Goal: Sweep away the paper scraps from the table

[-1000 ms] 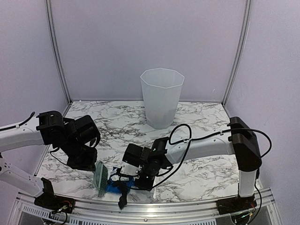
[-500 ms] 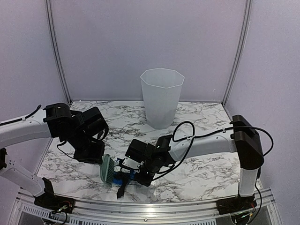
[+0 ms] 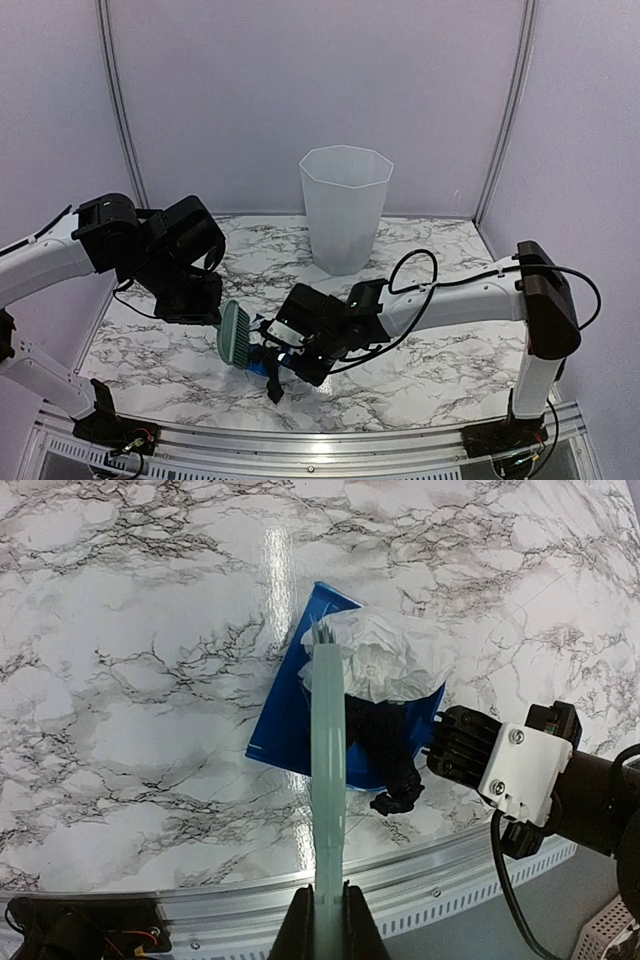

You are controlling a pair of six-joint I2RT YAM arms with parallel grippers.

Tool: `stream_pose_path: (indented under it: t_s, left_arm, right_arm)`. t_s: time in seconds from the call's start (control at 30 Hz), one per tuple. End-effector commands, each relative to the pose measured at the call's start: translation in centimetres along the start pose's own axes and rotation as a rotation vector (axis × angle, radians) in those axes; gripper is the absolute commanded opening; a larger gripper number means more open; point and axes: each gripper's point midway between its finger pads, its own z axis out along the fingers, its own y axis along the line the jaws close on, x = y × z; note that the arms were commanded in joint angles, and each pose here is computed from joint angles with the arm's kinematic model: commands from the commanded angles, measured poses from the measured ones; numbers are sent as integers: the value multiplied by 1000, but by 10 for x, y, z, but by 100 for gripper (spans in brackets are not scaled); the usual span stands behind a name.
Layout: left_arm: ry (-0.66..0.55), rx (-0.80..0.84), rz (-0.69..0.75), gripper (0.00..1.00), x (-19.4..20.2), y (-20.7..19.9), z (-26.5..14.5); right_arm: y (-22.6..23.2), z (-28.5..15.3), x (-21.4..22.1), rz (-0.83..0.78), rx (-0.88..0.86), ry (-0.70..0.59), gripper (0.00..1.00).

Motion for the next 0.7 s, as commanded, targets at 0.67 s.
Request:
stream_pose_path:
  t_s: [0.67]
  left_arm:
    - [-248,-263,-129,0,-49,87,-73]
  right_arm:
    - [-26,-43,-20,67,20,-32,0]
